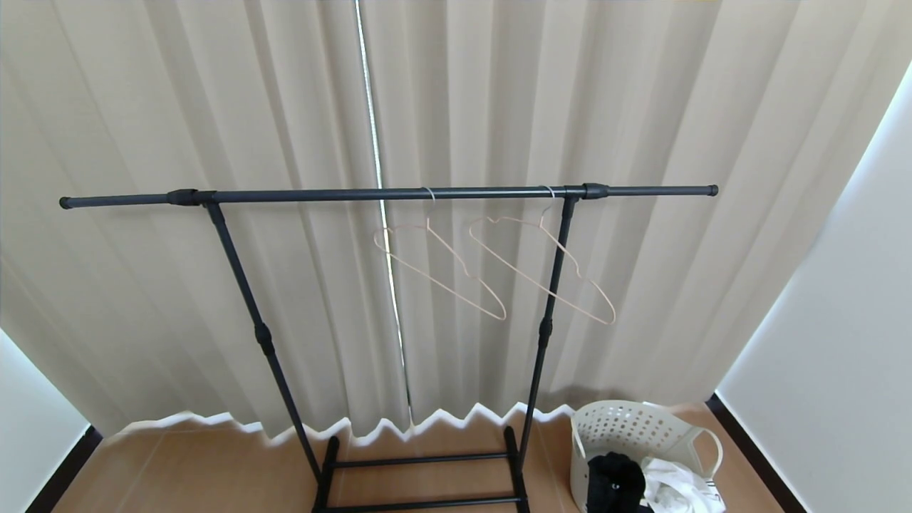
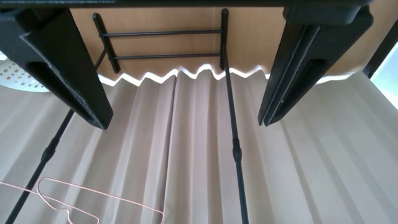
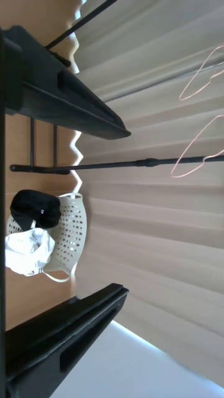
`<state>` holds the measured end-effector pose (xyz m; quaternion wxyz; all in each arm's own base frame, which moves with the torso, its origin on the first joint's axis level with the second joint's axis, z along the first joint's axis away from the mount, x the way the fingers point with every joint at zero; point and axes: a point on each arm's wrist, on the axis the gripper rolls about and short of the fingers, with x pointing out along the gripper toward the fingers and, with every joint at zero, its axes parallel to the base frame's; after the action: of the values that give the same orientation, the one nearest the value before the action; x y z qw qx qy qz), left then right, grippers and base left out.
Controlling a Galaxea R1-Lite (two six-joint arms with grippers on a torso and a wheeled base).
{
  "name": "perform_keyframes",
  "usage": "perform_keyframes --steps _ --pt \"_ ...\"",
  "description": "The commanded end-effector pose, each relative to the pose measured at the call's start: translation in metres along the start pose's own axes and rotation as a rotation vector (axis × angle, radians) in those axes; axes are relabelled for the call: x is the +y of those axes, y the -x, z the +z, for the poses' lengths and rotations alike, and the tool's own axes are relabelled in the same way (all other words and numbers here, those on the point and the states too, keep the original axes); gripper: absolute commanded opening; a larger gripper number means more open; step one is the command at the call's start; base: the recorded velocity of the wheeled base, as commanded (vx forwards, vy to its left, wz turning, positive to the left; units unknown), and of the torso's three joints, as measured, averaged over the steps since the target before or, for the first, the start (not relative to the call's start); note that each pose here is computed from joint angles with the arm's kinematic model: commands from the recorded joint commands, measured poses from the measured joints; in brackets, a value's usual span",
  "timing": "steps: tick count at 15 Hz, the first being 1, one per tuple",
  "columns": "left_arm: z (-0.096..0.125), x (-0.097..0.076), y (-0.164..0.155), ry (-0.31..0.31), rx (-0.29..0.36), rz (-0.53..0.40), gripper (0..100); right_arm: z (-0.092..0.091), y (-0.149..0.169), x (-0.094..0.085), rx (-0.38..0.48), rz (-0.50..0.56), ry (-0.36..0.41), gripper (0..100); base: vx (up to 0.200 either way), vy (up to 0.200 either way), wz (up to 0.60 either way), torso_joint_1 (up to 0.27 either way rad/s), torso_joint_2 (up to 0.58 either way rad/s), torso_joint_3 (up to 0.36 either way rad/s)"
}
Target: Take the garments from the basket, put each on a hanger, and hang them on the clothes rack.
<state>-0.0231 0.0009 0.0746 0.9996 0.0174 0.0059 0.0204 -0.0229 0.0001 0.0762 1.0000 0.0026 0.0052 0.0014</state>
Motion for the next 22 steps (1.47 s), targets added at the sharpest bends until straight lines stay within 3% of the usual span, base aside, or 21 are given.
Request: perform_keyframes --steps 1,22 --pt "0.0002 0.0000 0.0000 -0.001 0.001 0.000 100 -0.0001 0.0000 -0.0001 0.000 -0.004 -0.010 100 0.000 0.000 0.00 -0.100 0.23 0.129" --pt "0.0002 0.0000 0.0000 0.004 0.001 0.000 100 -0.0001 0.0000 -0.0002 0.000 -0.009 -0.016 100 0.000 0.000 0.00 -0.140 0.34 0.190"
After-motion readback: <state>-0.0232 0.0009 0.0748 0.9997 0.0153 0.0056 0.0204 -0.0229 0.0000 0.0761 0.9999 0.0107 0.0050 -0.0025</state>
